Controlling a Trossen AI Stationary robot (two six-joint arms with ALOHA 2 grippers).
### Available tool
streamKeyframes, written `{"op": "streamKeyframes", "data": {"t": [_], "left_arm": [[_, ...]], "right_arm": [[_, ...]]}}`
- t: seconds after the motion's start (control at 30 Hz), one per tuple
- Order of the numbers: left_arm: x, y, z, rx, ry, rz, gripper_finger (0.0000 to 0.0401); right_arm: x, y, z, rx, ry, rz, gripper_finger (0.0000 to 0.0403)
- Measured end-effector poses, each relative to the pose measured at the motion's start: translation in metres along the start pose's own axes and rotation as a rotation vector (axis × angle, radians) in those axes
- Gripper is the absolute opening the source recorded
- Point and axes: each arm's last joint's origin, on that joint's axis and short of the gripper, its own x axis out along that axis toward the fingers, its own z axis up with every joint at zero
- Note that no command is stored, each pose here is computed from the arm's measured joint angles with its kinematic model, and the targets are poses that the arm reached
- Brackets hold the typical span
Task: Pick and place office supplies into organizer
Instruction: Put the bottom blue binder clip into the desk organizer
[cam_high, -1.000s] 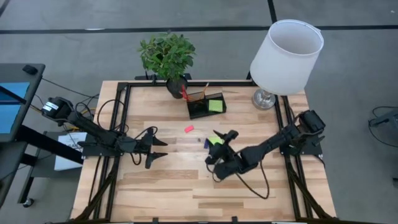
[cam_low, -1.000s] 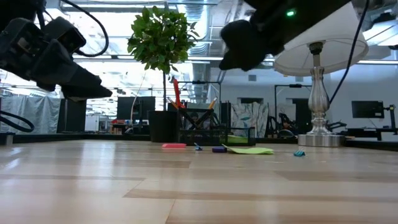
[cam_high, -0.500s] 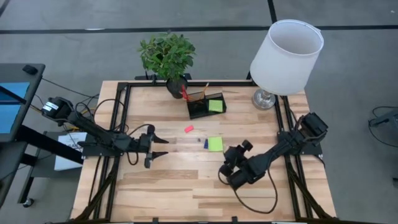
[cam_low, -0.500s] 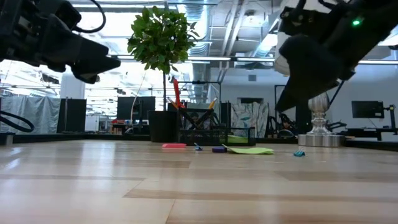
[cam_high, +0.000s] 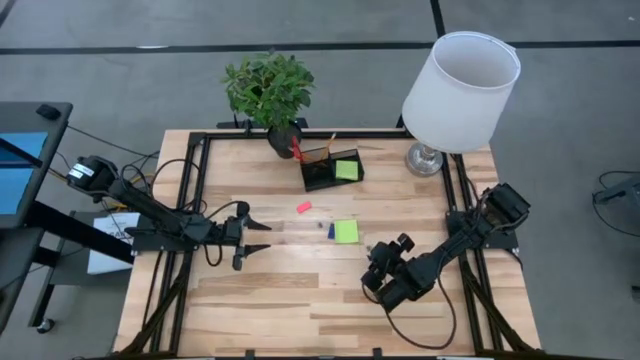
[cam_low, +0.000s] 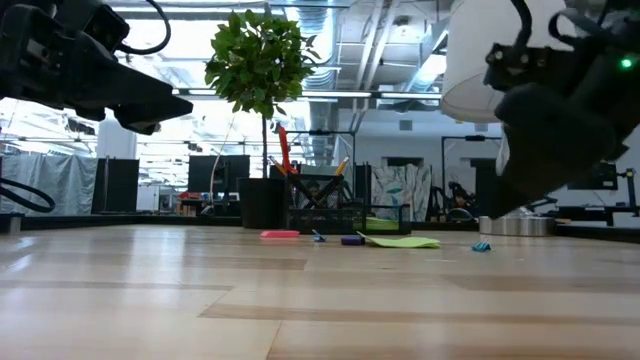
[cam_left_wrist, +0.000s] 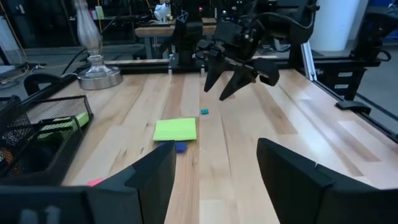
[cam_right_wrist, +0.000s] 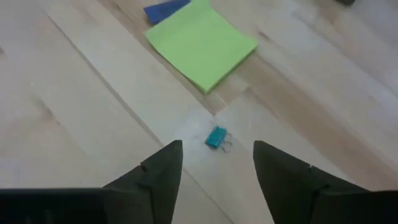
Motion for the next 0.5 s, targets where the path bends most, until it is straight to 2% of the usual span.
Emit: {"op": "streamKeyframes", "data": {"t": [0.23,0.5], "left_arm": [[0.0,0.0,0.0,-0.004,0.0,-0.001,0.0217],[0.0,0.0,0.0,-0.008,0.0,-0.004,0.0217]], "right_arm": [[0.018,-0.009,-0.013,0.043,-0.01,0.025,0.0212],[0.033,-0.019,-0.028,0.091,-0.053,0.074,0.0203]]}}
